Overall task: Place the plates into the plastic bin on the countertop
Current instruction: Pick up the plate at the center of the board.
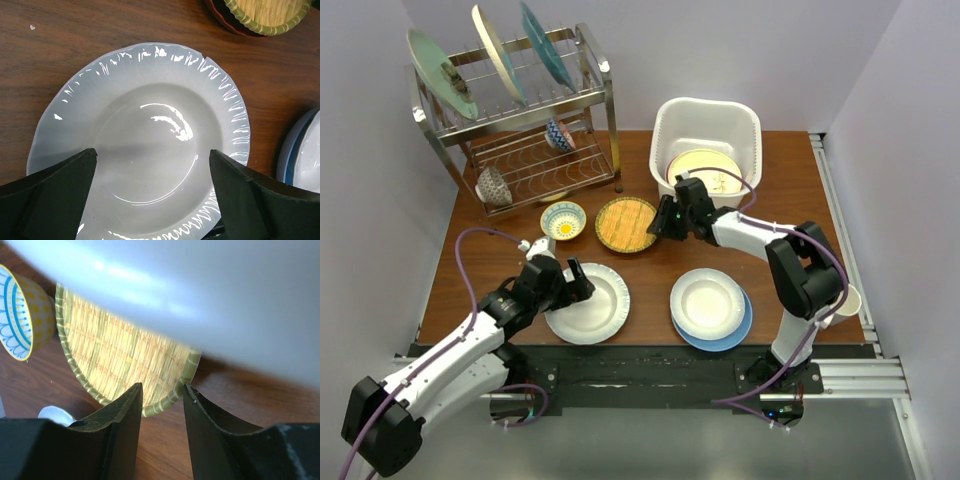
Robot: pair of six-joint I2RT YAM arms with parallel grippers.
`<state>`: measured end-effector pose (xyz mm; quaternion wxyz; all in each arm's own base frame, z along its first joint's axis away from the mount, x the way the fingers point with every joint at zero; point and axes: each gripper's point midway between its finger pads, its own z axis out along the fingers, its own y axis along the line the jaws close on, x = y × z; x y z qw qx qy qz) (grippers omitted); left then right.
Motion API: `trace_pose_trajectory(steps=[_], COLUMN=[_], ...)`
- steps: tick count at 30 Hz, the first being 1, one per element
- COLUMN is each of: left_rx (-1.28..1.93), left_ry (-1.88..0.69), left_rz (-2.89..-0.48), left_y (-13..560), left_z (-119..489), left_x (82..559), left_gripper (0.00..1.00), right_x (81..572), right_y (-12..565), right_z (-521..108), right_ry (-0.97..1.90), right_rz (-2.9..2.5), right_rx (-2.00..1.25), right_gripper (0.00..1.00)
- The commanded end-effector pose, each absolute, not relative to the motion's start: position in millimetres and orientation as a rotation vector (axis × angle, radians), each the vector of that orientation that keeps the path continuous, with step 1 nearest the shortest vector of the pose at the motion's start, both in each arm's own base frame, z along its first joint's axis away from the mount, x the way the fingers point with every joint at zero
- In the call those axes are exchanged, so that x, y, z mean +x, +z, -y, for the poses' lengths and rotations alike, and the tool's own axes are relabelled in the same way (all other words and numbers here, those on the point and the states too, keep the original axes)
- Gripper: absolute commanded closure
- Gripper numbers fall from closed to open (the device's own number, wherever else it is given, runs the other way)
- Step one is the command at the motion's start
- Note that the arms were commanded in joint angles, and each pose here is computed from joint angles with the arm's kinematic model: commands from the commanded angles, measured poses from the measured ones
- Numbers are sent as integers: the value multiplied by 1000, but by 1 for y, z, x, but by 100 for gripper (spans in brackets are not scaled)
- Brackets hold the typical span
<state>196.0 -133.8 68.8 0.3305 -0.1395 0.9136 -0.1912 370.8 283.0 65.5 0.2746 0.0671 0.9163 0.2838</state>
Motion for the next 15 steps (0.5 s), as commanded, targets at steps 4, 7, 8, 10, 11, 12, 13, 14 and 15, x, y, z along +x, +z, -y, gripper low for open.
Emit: trace_pose_trajectory(steps=[4,7,8,10,11,12,13,14,15], left_rx=[-338,-338,-338,-329,-332,-329,-329,-327,-327], left_ry=[-491,-488,-490,-499,-501,-502,-502,-501,-499], left_rz=[-2378,-2375,-2376,-2379,-2378,-2377,-2375,-2375,-2376], left_y=[73,73,73,73,74,74,75,75,74], left_z=[133,133,133,135,135,135,135,135,135], left_x=[198,199,199,198,199,199,199,199,199], left_gripper=[0,0,0,0,0,0,0,1,1], right_x=[378,377,377,376,375,373,373,372,371], right_y=[51,47,44,41,41,39,38,38,37], right_z=[-285,-285,-283,-282,-282,-281,-282,-282,-282], right_ry=[754,744,730,714,716,715,717,723,727], right_rz=[-2486,-2493,-2500,-2514,-2520,-2530,-2528,-2527,-2529], right_rx=[223,216,221,212,208,210,205,209,205], right_gripper=[64,70,72,74,73,73,73,73,72])
